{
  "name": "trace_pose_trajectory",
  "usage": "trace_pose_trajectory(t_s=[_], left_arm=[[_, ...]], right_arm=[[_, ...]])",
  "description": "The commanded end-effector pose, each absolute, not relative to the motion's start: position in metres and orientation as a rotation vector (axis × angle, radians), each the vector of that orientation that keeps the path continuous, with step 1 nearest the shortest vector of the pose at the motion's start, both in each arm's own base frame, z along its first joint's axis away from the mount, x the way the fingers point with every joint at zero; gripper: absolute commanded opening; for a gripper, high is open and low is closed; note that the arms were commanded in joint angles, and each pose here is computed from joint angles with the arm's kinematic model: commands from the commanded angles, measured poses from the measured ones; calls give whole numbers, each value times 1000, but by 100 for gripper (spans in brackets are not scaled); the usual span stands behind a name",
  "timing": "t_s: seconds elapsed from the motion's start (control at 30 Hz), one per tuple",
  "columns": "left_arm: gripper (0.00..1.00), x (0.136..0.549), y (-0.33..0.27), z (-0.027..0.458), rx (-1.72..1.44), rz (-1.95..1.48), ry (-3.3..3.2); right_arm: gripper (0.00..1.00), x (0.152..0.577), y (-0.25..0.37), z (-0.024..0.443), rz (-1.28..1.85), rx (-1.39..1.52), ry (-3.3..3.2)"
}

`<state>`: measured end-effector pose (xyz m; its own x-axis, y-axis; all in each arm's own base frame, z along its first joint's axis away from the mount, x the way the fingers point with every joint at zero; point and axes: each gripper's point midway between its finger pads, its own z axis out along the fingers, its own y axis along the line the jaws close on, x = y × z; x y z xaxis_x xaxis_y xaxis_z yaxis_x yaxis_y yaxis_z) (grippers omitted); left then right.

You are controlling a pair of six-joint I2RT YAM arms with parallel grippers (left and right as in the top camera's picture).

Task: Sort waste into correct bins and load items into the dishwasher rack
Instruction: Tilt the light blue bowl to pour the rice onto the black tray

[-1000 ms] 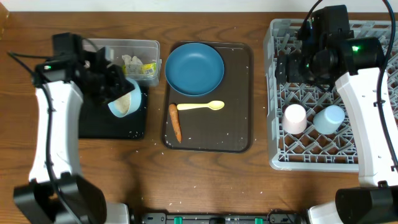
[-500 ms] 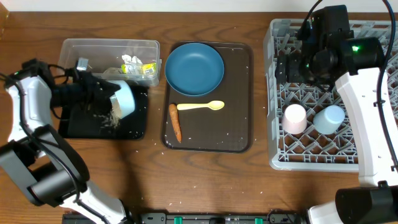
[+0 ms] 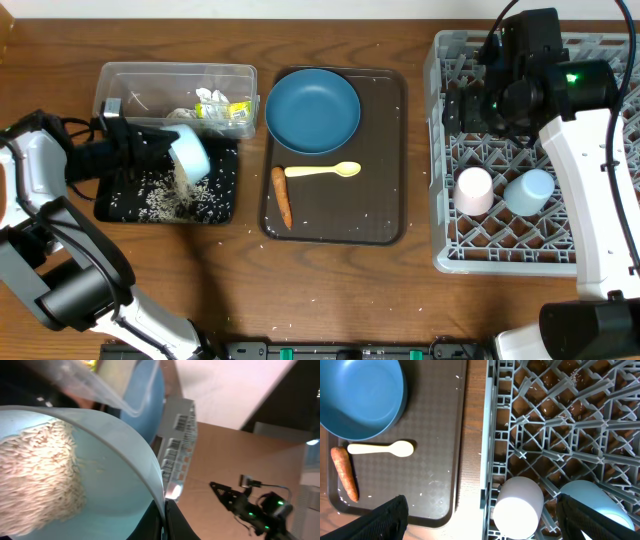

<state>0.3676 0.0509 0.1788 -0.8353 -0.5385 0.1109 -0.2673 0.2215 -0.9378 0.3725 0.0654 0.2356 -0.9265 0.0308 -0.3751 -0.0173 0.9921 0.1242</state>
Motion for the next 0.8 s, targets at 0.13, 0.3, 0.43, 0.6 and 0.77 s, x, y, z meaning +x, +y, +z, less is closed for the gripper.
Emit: trace_pose_trajectory(t_s=[0.13, 0.3, 0.43, 0.6, 0.77], left_arm=[[6, 377, 65, 218, -719, -1819, 1982], [6, 375, 75, 220, -744, -1817, 1950], [6, 373, 73, 229, -780, -1882, 1897], [6, 370, 71, 230, -826, -1909, 1896], [6, 369, 72, 230, -844, -1916, 1893]], right_arm=[[92, 372, 61, 234, 158, 13, 2755], [92, 372, 61, 234, 158, 13, 2756], [92, 371, 61, 233, 157, 14, 2758], [93, 371, 60, 230, 146, 16, 2763], [93, 370, 60, 230, 146, 16, 2766]])
